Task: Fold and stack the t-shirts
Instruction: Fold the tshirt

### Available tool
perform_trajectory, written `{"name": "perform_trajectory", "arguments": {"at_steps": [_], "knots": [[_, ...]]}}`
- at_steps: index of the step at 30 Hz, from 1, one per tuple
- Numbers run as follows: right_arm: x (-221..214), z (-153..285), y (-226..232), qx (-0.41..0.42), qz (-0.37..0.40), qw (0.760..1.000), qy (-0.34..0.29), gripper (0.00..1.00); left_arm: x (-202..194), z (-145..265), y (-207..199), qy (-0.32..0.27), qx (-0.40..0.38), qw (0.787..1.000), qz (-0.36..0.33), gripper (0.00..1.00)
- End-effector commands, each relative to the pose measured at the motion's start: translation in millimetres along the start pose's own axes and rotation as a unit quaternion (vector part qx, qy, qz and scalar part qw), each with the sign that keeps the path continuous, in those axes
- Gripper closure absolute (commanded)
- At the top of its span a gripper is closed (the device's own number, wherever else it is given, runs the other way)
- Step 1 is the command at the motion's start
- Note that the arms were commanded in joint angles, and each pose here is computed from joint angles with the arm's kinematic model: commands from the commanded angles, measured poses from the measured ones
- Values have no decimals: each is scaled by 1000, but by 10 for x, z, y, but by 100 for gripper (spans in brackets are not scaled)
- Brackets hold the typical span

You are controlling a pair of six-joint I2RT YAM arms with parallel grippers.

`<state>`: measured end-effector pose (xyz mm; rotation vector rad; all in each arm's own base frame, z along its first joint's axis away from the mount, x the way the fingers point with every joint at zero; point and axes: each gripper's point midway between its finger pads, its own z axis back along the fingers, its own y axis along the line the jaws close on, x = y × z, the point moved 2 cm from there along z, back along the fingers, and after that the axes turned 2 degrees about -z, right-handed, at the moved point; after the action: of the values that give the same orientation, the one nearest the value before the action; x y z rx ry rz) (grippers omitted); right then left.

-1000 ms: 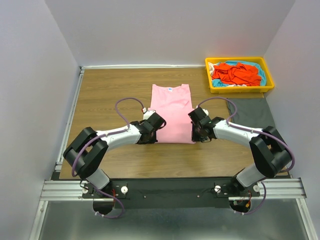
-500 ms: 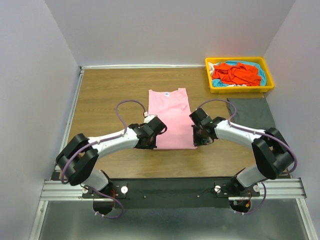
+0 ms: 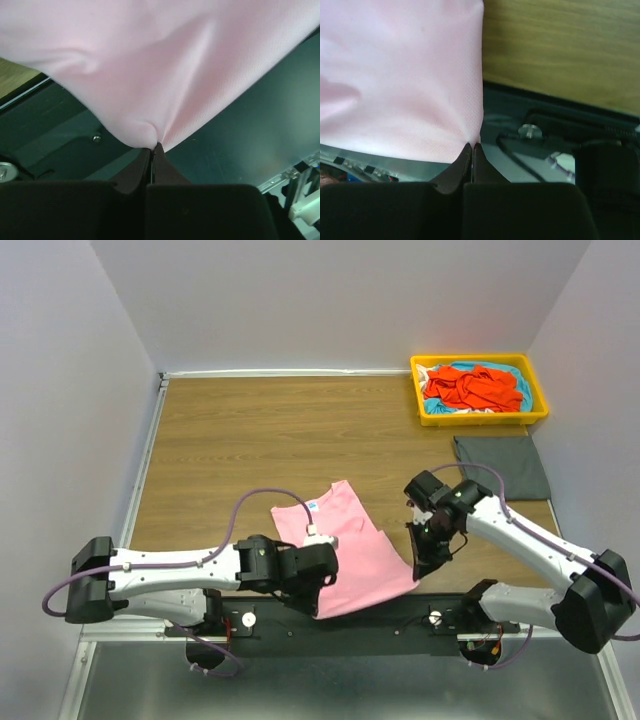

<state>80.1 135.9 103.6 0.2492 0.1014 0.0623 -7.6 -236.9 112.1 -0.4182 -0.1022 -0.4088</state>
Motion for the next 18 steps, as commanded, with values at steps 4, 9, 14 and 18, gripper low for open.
{"name": "perform_trajectory", "arguments": {"at_steps": [4,9,14,18], "knots": [[466,612,245,-48,46,997,-40,99,808,535,208,-116,-7,991,70,100],[952,822,513,-51,80,992,-78,99,1200,640,345,-162,-20,984,66,100],[1282,937,714,-45,102,988,-102,99,1438,729,308,-201,-56,975,71,100],[1505,970,840,-40,114,986,-113,99,1535,677,417,-213,-75,970,85,100]]}}
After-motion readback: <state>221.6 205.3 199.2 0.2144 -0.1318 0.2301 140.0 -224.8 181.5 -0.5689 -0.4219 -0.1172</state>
